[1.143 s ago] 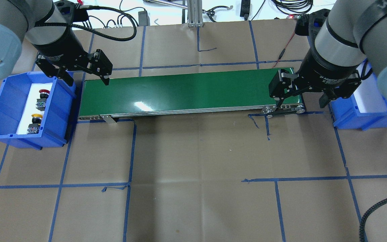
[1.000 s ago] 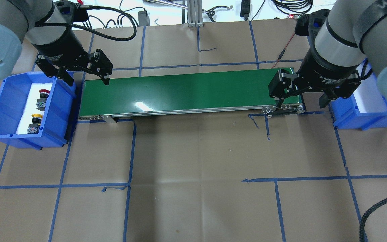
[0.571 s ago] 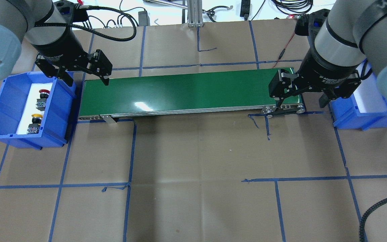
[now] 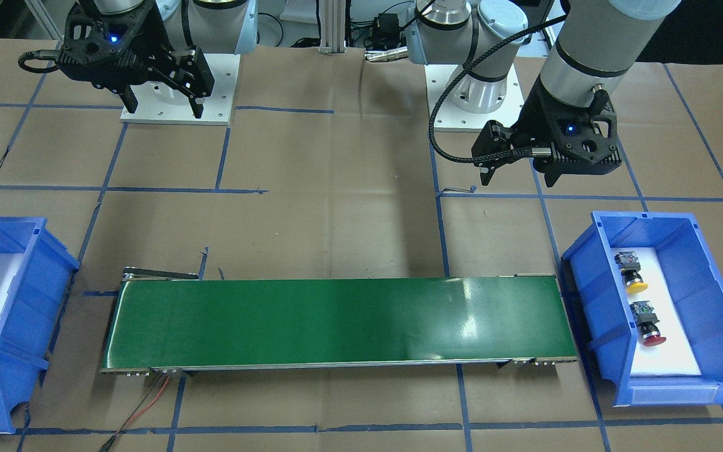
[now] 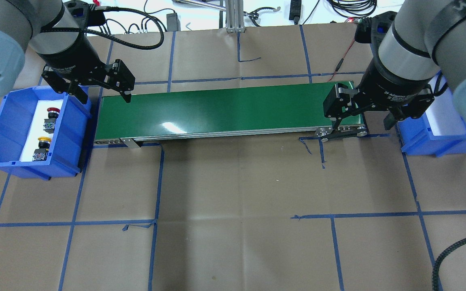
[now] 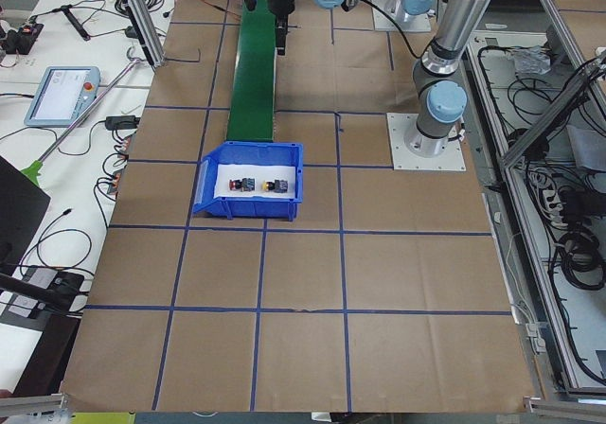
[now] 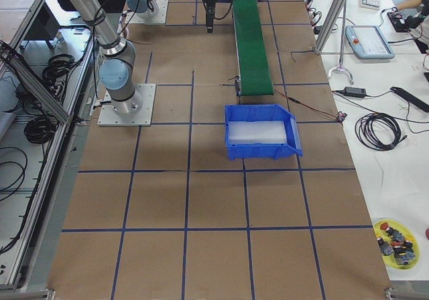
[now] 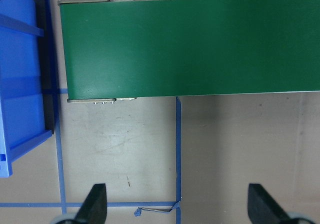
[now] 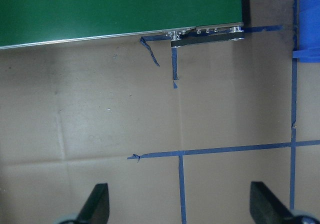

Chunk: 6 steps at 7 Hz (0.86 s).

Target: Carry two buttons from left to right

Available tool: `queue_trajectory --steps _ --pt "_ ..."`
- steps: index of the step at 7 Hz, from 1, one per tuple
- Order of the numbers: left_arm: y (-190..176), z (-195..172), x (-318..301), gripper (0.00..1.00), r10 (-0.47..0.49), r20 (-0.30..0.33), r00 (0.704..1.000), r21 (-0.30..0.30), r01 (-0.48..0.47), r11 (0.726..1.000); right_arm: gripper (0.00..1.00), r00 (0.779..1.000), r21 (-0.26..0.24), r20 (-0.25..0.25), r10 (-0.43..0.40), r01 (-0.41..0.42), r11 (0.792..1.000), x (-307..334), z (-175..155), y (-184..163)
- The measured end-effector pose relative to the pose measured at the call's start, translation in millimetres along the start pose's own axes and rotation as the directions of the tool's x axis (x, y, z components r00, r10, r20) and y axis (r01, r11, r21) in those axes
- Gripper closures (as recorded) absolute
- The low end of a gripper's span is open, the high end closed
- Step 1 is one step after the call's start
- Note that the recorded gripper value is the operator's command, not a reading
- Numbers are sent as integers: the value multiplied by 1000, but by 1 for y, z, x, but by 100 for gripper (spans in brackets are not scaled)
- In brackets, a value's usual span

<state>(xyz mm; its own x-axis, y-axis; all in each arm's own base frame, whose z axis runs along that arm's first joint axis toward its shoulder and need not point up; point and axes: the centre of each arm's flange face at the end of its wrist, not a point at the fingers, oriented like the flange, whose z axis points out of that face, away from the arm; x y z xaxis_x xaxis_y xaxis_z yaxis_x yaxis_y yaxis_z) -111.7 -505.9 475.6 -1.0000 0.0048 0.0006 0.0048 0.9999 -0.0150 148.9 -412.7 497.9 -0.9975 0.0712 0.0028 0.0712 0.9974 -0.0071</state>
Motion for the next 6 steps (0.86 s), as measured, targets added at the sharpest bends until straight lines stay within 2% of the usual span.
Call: queue_trajectory --steps 3,6 --pt "4 6 -7 0 0 -2 1000 -6 0 1000 0 1000 -2 11 0 0 1000 -1 1 0" --pt "-7 7 -77 0 31 7 999 7 -31 999 0 1000 -2 13 0 0 1000 -1 0 0"
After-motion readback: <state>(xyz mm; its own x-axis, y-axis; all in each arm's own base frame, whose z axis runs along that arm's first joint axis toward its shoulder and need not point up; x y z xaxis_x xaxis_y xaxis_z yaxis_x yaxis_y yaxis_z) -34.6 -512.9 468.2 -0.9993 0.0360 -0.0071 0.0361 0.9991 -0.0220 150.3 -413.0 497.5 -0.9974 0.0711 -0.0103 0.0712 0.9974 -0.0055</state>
